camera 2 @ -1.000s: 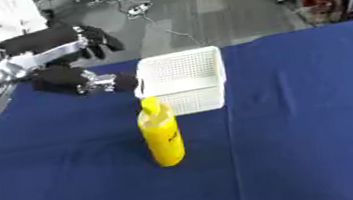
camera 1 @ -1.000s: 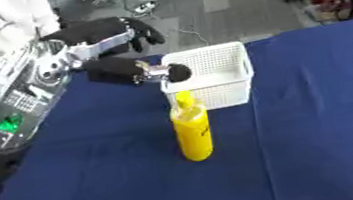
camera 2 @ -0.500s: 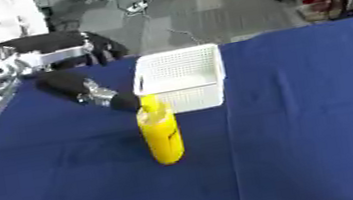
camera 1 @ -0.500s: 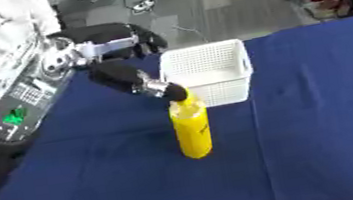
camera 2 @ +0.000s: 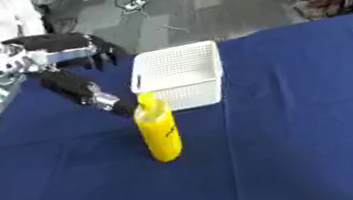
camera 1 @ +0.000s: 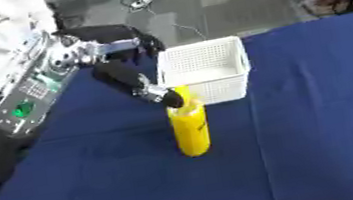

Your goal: Pick up objects on the table and place them in the box.

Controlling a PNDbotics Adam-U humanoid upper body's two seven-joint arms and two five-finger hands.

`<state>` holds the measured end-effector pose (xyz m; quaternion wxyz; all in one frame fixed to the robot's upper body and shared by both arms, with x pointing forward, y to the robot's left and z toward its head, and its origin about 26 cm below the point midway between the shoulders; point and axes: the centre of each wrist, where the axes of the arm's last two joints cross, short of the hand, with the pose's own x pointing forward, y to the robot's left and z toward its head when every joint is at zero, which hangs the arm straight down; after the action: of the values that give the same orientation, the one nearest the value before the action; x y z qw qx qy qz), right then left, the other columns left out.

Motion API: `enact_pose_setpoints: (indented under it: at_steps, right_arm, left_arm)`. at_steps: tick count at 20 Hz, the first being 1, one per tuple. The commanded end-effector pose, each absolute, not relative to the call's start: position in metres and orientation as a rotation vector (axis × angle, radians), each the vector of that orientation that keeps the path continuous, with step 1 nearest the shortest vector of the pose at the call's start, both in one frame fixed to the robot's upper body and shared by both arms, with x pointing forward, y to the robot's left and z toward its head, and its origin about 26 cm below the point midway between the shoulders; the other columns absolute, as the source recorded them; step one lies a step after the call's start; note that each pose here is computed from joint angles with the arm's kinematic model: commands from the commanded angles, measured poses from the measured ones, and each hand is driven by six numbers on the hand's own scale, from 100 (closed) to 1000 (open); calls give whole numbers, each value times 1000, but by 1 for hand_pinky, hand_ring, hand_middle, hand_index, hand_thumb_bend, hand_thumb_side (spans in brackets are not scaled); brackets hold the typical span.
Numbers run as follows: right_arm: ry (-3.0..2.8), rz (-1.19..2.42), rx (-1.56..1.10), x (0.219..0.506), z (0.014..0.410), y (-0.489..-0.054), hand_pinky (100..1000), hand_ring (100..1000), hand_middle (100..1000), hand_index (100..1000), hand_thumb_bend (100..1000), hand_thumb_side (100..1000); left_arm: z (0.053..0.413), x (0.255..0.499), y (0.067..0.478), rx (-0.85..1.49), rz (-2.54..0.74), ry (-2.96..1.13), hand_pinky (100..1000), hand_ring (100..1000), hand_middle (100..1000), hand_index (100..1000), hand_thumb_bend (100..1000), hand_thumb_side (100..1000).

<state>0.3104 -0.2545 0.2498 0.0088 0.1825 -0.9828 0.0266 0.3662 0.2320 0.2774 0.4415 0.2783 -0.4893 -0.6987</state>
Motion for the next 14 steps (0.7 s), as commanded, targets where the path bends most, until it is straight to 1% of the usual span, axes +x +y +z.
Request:
enact_pose_setpoints:
  at_steps: [1,2,3,4,7,14]
  right_arm:
    - [-3095,99,595,308,259,-252,179,255,320,452,100,850]
    - [-3095,98,597,308,259,-252,179,256,320,452,100,850]
    - [-3096,97,599,308,259,-252,179,256,320,452,100,850]
    - [-3096,96,601,308,260,-252,179,256,320,452,100,850]
    - [-3097,94,605,308,260,-251,180,255,320,452,100,850]
    - [-3098,91,613,308,261,-250,180,255,320,452,100,850]
  left_arm:
    - [285,367,232,691,-1740,-1206,702,676,783,935,1000,803]
    - [284,368,232,674,-1739,-1199,677,664,771,923,1000,798]
    - [283,369,232,659,-1736,-1193,686,667,775,927,1000,800]
    - [282,370,232,645,-1734,-1187,659,654,761,911,1000,792]
    - [280,373,233,596,-1725,-1174,643,647,753,903,1000,798]
    - [275,378,232,545,-1716,-1154,655,647,755,905,988,776]
